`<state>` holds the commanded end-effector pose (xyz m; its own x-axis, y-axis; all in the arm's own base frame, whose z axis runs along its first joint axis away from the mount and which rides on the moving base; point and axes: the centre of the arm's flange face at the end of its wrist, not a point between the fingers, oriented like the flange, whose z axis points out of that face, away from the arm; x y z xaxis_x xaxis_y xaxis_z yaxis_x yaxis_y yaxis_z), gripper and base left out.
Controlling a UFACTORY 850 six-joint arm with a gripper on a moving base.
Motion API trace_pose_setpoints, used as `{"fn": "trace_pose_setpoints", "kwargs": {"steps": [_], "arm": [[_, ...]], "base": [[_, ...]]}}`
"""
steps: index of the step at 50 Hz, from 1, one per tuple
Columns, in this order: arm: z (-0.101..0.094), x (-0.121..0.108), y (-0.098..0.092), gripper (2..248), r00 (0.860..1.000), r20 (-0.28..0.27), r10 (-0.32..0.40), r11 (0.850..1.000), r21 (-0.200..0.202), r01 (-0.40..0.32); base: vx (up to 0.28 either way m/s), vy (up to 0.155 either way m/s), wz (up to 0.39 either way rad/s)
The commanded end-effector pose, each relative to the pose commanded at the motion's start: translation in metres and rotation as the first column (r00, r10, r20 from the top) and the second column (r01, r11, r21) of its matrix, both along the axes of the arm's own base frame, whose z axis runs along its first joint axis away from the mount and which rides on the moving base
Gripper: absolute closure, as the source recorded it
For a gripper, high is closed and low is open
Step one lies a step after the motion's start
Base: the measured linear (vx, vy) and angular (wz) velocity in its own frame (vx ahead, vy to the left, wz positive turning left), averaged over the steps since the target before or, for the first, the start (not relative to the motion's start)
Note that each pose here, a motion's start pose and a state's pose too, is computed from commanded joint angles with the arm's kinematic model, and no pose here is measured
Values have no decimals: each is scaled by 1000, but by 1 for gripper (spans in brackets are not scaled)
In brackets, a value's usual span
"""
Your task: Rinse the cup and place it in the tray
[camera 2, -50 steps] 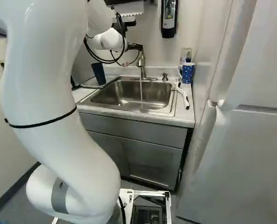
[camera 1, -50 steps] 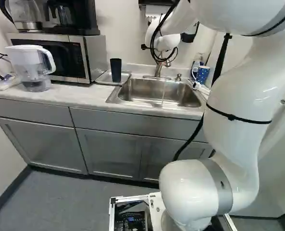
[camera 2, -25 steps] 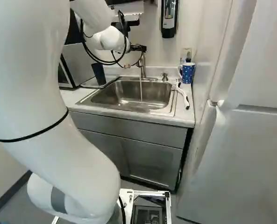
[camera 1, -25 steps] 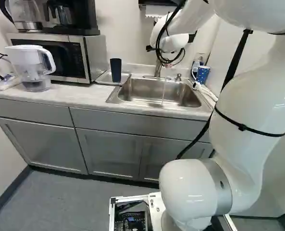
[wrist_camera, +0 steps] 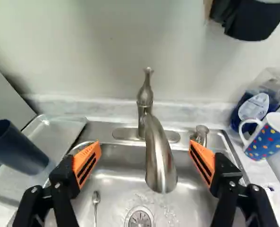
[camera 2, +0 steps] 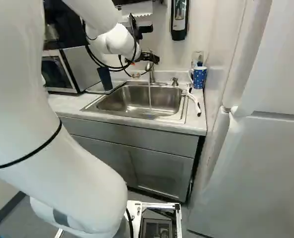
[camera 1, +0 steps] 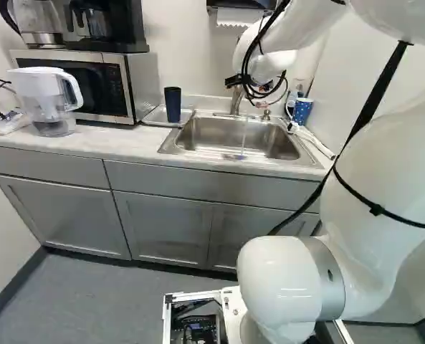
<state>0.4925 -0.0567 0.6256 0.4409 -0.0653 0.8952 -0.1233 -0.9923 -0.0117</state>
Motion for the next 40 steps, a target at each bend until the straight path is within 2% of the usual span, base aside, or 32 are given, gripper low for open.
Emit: {"fn": "trace_pose_setpoints", "kwargs": {"steps": [8, 16, 24, 31, 40], "arm": [[-7, -19, -4, 3, 997, -81, -11, 1000, 11, 12], [-14, -37, -8, 3, 987, -161, -18, 999, 23, 22], [-20, -45, -7, 3, 970, -242, -13, 999, 35, 22], [-25, -49, -6, 3, 950, -311, -7, 999, 45, 22], [-25, -49, -6, 3, 951, -308, -7, 999, 45, 22]], "base": [[0, 0, 0], [0, 0, 0], [0, 0, 0], [0, 0, 0], [0, 0, 0]]}}
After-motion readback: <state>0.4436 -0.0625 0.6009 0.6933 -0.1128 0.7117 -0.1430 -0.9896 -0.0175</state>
